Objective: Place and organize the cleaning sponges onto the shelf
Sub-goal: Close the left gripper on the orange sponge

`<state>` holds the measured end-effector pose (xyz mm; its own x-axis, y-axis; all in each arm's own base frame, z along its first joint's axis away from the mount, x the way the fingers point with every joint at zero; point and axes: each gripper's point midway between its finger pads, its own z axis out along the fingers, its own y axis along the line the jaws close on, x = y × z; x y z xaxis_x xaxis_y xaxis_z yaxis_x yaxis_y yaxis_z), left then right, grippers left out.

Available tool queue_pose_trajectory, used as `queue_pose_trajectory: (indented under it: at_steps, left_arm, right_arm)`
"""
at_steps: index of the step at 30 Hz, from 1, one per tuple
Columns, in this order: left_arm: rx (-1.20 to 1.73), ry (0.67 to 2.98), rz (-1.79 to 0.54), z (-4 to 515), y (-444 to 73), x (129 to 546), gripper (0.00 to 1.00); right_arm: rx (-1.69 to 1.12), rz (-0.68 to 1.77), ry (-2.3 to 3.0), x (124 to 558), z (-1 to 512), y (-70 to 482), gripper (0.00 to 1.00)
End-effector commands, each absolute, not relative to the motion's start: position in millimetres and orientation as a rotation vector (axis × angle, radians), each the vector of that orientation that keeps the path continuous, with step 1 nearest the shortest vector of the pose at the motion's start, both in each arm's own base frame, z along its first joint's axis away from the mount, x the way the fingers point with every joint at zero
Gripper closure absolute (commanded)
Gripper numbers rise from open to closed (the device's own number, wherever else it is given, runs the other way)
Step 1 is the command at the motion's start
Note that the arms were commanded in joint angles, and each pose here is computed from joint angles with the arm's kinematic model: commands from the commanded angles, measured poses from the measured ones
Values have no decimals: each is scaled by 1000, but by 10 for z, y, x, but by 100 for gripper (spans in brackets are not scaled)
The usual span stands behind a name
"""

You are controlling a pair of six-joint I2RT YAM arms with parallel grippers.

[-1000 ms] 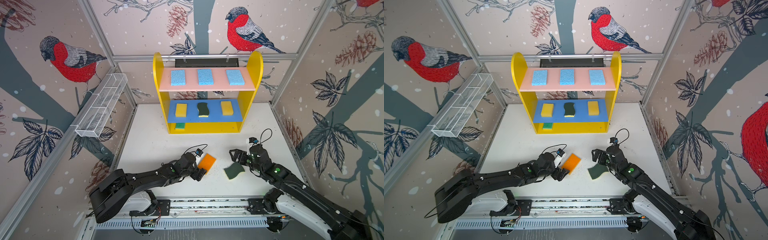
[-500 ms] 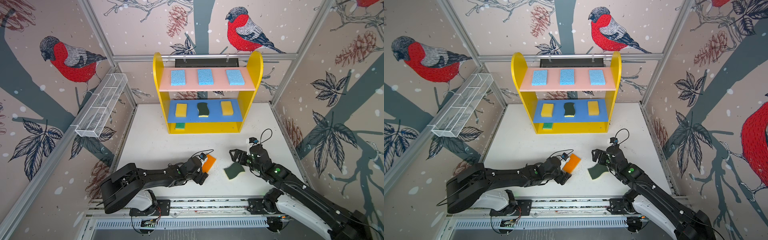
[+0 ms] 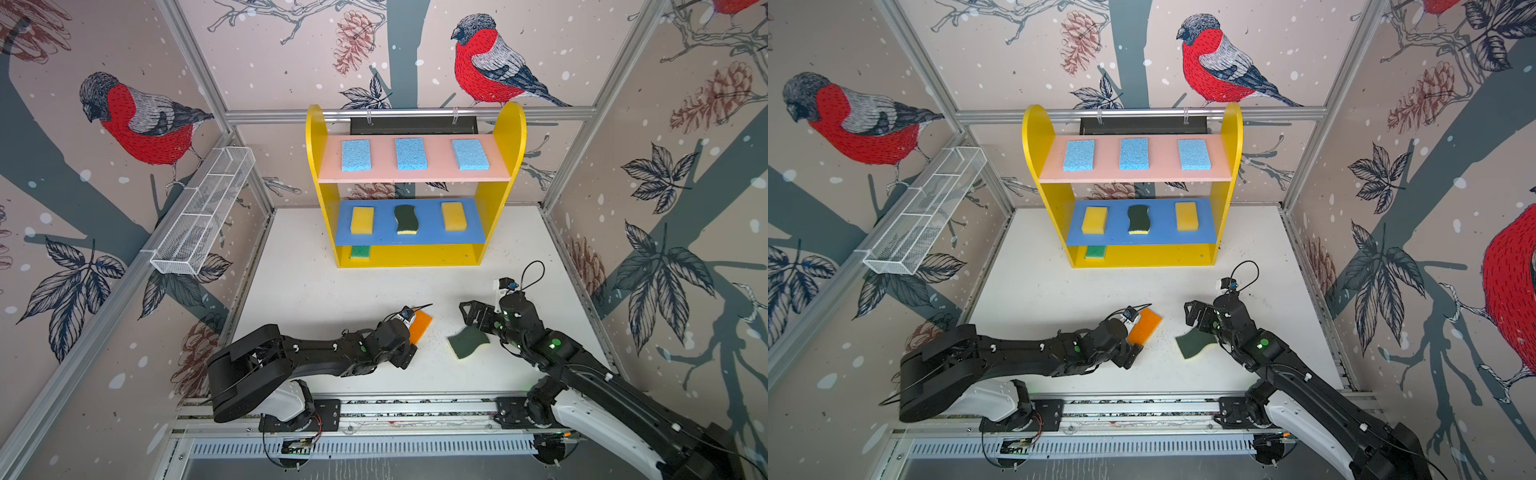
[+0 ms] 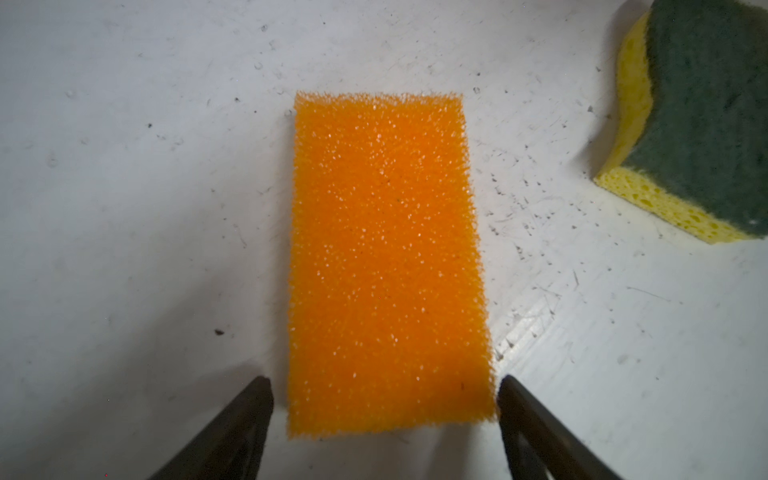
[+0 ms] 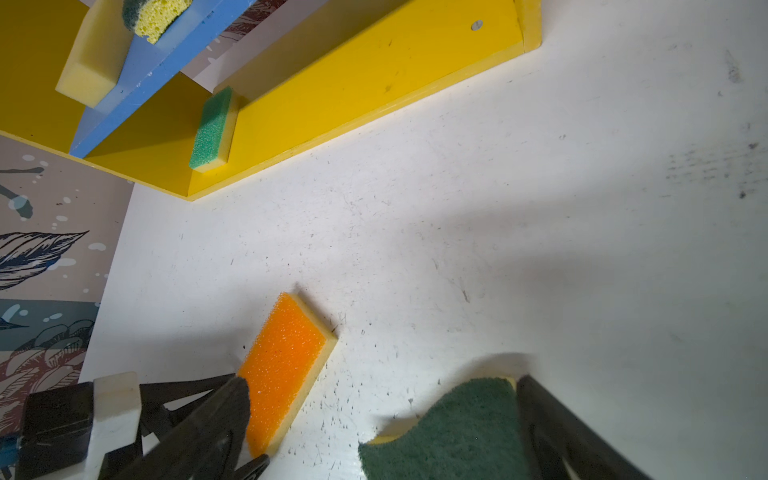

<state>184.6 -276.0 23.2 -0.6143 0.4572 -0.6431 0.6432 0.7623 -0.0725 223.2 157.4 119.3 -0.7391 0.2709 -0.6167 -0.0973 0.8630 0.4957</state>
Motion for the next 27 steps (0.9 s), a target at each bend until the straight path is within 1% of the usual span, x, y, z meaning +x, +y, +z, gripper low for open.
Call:
queue_pose_trajectory:
  at_steps: [1, 5, 7, 9, 12, 15, 18, 22, 27]
  left_arm:
    - [815, 2341, -366, 212, -2772, 1880, 15]
    - [833, 2348, -364, 161, -2822, 1877, 15]
    - [838, 2351, -362, 142, -2840, 1879, 17]
    - [836, 2356, -358, 125, -2841, 1878, 21]
    - [837, 2370, -356, 98, -2821, 1857, 32]
    - [786, 2382, -325, 97, -2752, 1886, 37]
    - [669, 2391, -263, 137, -2645, 1976, 43]
    - [486, 2374, -203, 266, -2541, 2136, 44]
    - [319, 2349, -245, 447, -2574, 2323, 44]
  right_arm:
    - [130, 664, 2296, 2254, 1209, 1572, 1]
    - [126, 658, 2295, 2254, 1207, 1565, 1]
    - [125, 655, 2296, 2253, 1202, 1561, 1]
    - [124, 654, 2298, 2250, 1197, 1561, 0]
    - [125, 653, 2296, 2246, 1190, 1554, 0]
    - [122, 647, 2295, 2248, 1180, 1548, 0]
    - [116, 641, 2293, 2256, 1175, 1548, 0]
    - [105, 633, 2292, 2268, 1161, 1552, 0]
    - [78, 624, 2288, 2283, 1141, 1569, 0]
